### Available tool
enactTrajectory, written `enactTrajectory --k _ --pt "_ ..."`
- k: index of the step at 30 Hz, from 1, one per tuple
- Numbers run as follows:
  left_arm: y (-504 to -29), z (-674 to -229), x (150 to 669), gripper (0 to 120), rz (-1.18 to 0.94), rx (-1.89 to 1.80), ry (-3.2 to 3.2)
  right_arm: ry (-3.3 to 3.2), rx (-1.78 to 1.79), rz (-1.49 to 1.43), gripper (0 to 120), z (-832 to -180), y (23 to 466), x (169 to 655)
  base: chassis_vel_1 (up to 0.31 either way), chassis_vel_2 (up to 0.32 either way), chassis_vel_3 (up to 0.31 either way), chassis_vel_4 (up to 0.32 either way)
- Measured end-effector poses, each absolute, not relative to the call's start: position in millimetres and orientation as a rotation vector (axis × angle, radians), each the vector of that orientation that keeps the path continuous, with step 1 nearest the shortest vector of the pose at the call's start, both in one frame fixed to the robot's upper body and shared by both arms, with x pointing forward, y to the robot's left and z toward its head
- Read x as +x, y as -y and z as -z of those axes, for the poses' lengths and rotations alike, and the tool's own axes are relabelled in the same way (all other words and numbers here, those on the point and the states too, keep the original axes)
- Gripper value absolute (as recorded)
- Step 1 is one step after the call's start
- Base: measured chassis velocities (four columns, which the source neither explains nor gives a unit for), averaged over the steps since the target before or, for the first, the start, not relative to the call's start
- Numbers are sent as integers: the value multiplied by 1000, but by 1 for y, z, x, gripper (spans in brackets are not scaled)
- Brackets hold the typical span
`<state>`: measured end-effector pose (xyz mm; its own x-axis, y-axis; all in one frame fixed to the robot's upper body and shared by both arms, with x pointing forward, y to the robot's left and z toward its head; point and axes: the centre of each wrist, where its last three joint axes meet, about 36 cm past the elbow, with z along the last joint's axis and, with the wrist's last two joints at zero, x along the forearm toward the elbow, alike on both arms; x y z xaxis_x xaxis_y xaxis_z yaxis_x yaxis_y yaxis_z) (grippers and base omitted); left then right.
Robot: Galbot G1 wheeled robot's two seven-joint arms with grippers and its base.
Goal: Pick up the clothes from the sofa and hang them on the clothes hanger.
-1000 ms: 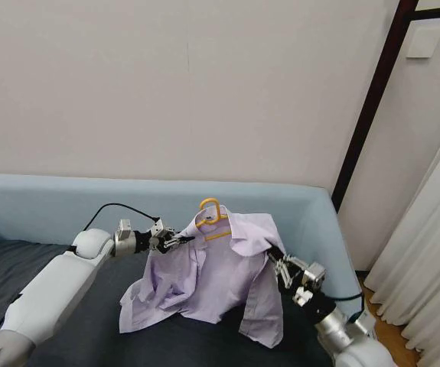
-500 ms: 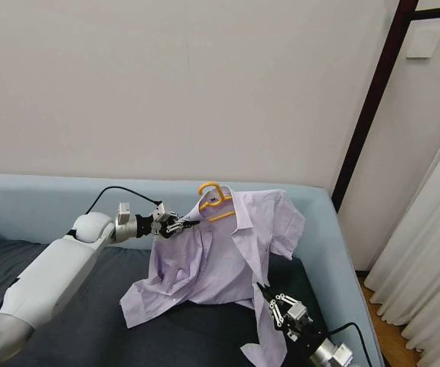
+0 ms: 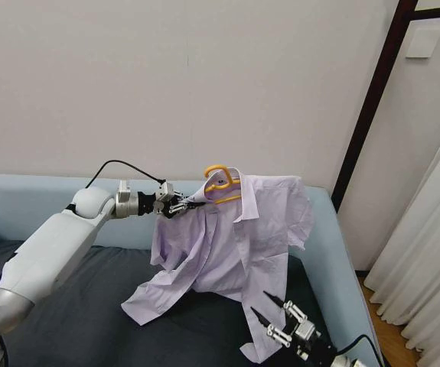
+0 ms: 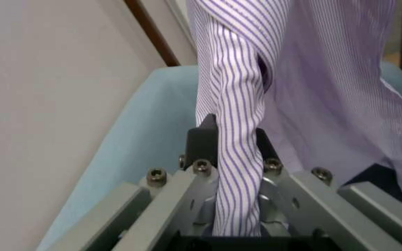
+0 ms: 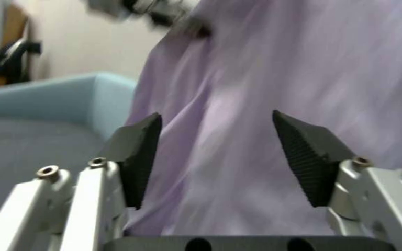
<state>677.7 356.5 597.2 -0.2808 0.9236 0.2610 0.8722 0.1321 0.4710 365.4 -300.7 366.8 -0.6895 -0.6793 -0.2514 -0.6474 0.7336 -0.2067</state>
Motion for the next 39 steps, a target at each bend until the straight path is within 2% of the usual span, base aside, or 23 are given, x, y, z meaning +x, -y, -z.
enactTrajectory --k 5,8,14,19,28,31,32,35,38,39 --pt "-352 -617 687 1 -980 1963 -2157 -2656 -953 -13 91 -467 326 384 0 0 0 0" --pt "-347 -621 689 1 -1010 2010 -2113 -2664 -975 -23 98 -493 343 391 0 0 0 0" --pt "-337 -619 690 1 -1060 2093 -2029 -2706 -1101 59 100 -530 373 402 0 0 0 0" --pt "-323 -614 690 1 -1058 2128 -1982 -2723 -1344 204 100 -544 400 417 0 0 0 0" --pt "-287 -589 691 1 -1065 2225 -1893 -2814 -1410 420 100 -550 418 428 0 0 0 0" --pt "-269 -583 694 1 -1059 2251 -1855 -2861 -1428 470 92 -546 426 430 0 0 0 0" --pt "-260 -582 696 1 -1058 2265 -1837 -2871 -1447 487 86 -543 430 430 0 0 0 0" --pt "-250 -582 699 1 -1060 2277 -1819 -2875 -1486 497 79 -539 434 431 0 0 0 0" --pt "-236 -580 702 1 -1058 2293 -1796 -2869 -1550 513 65 -536 438 432 0 0 0 0" --pt "-236 -580 702 1 -1058 2293 -1796 -2869 -1550 513 65 -536 438 432 0 0 0 0"
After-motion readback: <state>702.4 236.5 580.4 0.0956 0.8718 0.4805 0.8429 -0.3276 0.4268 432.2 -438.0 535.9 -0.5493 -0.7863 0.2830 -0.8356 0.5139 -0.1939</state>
